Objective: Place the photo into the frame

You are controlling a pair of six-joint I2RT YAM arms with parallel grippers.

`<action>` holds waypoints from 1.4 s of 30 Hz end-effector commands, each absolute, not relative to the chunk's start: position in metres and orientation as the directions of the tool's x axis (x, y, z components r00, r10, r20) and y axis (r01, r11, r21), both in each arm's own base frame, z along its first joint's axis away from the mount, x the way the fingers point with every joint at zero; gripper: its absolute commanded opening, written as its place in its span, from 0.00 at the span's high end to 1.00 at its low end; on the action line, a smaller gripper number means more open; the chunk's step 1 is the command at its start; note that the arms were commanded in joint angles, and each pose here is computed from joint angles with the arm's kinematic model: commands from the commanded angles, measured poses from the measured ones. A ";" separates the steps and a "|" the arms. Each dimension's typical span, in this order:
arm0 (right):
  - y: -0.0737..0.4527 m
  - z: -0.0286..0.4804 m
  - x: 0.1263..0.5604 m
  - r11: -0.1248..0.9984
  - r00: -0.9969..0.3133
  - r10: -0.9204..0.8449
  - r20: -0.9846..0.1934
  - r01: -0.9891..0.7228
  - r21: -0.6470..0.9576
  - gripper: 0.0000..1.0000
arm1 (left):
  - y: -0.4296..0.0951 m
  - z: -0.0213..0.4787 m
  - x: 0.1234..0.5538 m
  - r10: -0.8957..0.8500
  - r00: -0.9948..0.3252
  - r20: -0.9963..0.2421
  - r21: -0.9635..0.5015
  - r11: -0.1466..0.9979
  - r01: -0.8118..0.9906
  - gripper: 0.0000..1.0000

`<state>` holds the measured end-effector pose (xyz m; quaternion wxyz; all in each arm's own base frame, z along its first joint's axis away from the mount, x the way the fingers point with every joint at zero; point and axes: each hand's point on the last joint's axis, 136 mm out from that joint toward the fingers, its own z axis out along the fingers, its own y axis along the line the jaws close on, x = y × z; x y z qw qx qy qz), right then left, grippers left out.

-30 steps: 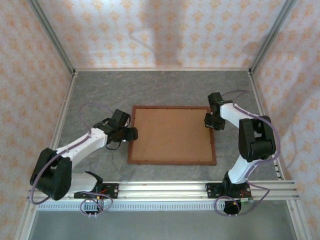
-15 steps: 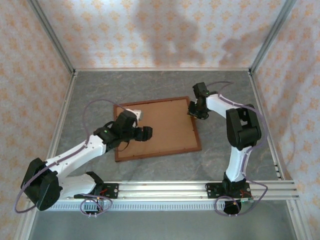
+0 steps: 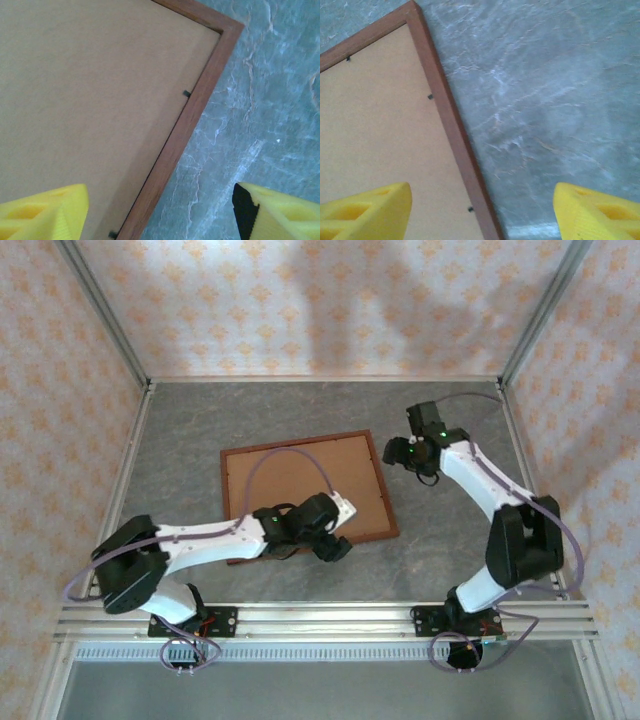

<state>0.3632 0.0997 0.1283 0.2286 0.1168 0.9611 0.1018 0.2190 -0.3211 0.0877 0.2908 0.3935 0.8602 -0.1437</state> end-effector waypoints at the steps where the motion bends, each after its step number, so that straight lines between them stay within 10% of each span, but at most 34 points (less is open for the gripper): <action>1: 0.084 0.113 0.342 0.961 -0.884 0.261 -0.388 0.200 0.189 0.23 | -0.329 0.081 0.230 0.721 -0.406 -0.562 0.130 0.562 0.817 0.26; 22: 0.078 0.081 0.322 0.967 -0.916 0.240 -0.321 0.199 0.157 0.22 | -0.333 0.018 0.236 0.871 -0.339 -0.357 0.159 0.414 0.896 0.50; 42: 0.111 0.060 0.279 0.918 -0.955 0.255 -0.151 0.190 0.348 0.22 | -0.342 0.042 0.235 0.789 -0.359 -0.498 0.053 0.441 0.896 0.93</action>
